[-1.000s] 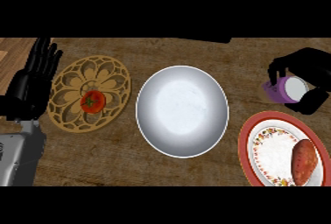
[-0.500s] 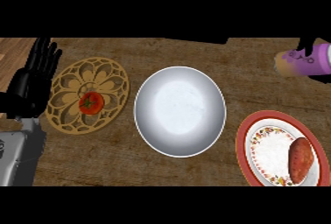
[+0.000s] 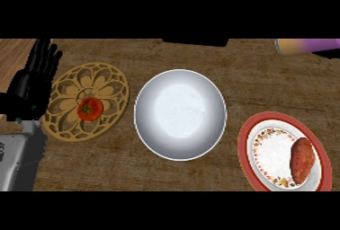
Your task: Pick the can from the plate and place it in the bowl
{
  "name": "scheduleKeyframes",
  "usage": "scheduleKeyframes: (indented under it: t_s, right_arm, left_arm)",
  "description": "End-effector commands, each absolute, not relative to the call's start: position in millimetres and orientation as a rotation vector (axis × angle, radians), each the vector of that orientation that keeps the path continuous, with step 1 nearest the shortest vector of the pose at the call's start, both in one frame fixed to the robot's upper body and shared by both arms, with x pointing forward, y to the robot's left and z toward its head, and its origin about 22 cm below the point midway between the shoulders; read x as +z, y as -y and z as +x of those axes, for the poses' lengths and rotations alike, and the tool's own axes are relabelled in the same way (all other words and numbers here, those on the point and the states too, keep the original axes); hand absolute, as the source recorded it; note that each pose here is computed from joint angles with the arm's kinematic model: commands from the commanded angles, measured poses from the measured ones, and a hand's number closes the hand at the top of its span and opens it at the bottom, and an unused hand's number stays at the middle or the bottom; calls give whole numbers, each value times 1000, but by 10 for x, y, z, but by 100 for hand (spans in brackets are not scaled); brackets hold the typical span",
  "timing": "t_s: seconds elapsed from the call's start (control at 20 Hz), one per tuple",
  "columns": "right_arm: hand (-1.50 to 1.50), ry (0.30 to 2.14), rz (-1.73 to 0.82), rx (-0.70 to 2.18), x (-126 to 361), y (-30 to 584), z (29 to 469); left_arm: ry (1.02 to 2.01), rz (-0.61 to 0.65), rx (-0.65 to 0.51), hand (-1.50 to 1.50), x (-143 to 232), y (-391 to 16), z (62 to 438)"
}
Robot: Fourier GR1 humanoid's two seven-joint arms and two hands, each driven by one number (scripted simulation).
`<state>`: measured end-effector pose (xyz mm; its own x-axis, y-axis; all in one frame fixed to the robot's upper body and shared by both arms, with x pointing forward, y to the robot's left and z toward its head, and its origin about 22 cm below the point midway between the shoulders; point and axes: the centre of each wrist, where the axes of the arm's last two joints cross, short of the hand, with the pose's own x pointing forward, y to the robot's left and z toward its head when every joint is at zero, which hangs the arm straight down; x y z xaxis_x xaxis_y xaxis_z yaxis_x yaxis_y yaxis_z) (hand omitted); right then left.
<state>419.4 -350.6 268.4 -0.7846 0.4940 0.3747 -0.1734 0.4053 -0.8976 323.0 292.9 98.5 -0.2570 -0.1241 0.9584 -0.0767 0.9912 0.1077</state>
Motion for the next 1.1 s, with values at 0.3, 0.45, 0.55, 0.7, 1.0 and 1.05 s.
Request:
scheduleKeyframes:
  t_s: [0.3, 0.45, 0.55, 0.7, 1.0, 1.05]
  right_arm:
    - [150, 1981, 201, 1549, 2938, 2819, 4448]
    - [150, 1946, 236, 1616, 2960, 2471, 4494]
    - [150, 1941, 261, 1672, 3052, 2096, 4502]
    - [150, 1883, 307, 1724, 2710, 1909, 4478]
    - [150, 1800, 345, 1790, 2388, 1313, 4358]
    - [150, 1800, 335, 1799, 2268, 1212, 4360]
  left_arm:
    - [1799, 167, -18, 0, 884, -3120, 3147]
    - [1804, 197, -12, 0, 864, -3215, 3113]
    - [1794, 198, -2, 0, 843, -3101, 3165]
    - [1780, 213, -10, 0, 925, -3212, 3139]
    - [1792, 230, 16, 0, 729, -3236, 2990]
    - [1781, 212, 23, 0, 877, -3357, 2963]
